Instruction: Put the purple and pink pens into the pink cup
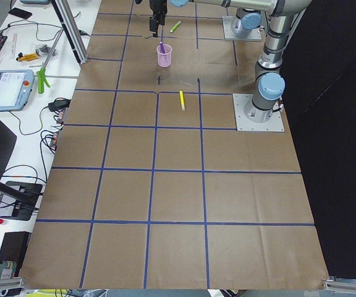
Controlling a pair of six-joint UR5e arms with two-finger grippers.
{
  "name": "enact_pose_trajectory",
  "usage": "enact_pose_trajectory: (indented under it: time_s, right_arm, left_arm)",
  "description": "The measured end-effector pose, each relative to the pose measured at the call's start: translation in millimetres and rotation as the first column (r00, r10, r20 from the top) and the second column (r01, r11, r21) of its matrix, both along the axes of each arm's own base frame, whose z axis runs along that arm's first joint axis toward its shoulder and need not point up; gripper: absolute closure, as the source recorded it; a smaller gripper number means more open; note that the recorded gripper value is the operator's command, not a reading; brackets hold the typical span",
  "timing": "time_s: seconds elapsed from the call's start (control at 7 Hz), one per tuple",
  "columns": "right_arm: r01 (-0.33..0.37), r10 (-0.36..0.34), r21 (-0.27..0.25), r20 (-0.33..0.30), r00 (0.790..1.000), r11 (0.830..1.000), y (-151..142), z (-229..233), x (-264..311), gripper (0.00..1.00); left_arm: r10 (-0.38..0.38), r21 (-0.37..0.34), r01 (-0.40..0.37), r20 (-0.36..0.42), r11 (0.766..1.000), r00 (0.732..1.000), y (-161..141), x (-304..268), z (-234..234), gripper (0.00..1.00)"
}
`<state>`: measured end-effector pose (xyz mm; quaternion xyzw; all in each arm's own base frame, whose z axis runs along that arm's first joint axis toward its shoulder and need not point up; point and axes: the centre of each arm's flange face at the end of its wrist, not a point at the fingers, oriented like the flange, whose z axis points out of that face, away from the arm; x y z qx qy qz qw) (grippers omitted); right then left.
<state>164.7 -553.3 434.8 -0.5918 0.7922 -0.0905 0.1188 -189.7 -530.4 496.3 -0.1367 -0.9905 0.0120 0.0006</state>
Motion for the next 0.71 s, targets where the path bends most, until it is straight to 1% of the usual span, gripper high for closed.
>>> enact_pose_trajectory:
  time_s: [0.14, 0.29, 0.43, 0.57, 0.71]
  right_arm:
    - [0.024, -0.023, -0.024, 0.048, 0.999, 0.999, 7.2, -18.4, 23.7, 1.00]
    - [0.065, -0.059, -0.062, 0.086, 0.995, 0.996, 17.2, -36.8, 52.0, 1.00]
    - [0.111, -0.097, -0.101, 0.132, 0.987, 0.989, 27.2, -48.1, 77.7, 1.00]
    - [0.148, -0.124, -0.127, 0.177, 0.976, 0.981, 34.7, -54.0, 96.3, 1.00]
    - [0.172, -0.140, -0.141, 0.215, 0.967, 0.975, 40.9, -59.5, 107.8, 1.00]
  left_arm:
    - [0.045, 0.004, -0.045, 0.030, 0.999, 0.999, 1.5, 15.1, 1.1, 0.02]
    - [0.083, 0.008, -0.083, 0.046, 0.996, 0.995, 3.2, 23.2, 0.2, 0.02]
    - [0.110, 0.015, -0.111, 0.055, 0.994, 0.992, 5.4, 27.6, -0.3, 0.02]
    - [0.124, 0.029, -0.126, 0.061, 0.992, 0.990, 8.6, 30.1, -0.3, 0.02]
    - [0.132, 0.042, -0.135, 0.065, 0.990, 0.989, 10.6, 33.2, -0.4, 0.02]
